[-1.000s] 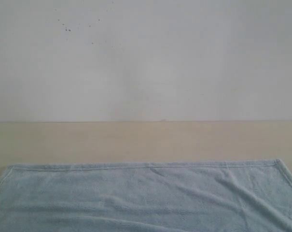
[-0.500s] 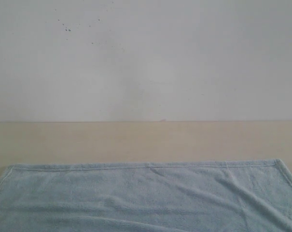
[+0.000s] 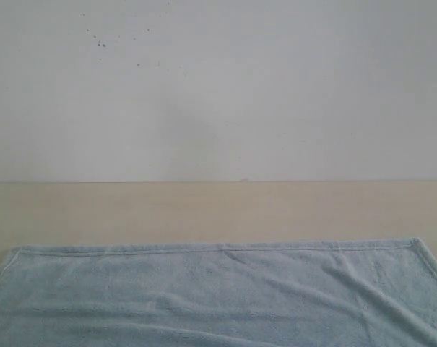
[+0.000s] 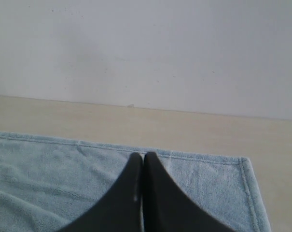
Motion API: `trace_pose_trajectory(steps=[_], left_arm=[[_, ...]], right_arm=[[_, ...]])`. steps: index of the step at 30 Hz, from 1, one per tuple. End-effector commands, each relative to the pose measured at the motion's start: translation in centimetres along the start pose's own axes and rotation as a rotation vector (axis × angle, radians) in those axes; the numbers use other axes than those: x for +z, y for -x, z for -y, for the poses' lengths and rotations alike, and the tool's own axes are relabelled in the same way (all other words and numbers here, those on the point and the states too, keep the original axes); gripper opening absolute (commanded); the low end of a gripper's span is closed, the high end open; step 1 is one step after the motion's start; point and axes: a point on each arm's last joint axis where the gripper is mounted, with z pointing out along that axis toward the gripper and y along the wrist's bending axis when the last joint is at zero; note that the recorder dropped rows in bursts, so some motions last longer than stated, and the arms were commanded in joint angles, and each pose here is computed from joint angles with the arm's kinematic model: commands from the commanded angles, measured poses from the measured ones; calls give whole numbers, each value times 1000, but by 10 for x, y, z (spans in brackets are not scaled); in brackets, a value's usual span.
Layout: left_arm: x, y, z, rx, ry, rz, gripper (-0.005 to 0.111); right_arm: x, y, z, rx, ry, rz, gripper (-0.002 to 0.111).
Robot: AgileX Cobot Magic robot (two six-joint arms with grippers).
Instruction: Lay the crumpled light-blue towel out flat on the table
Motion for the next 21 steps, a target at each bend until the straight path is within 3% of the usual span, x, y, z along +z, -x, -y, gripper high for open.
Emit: trace_pose_trajectory(steps=[1,8,21], left_arm=[[2,-11,0,13,-29,-36,4],[2,-9,1,270,-48,-7,4],[2,-9,1,282,-48,-6,4]], right_arm=[[0,-1,0,-4,-1,4,0],[0,-1,0,-4,-1,6,0],[0,-1,0,-4,-1,6,0]])
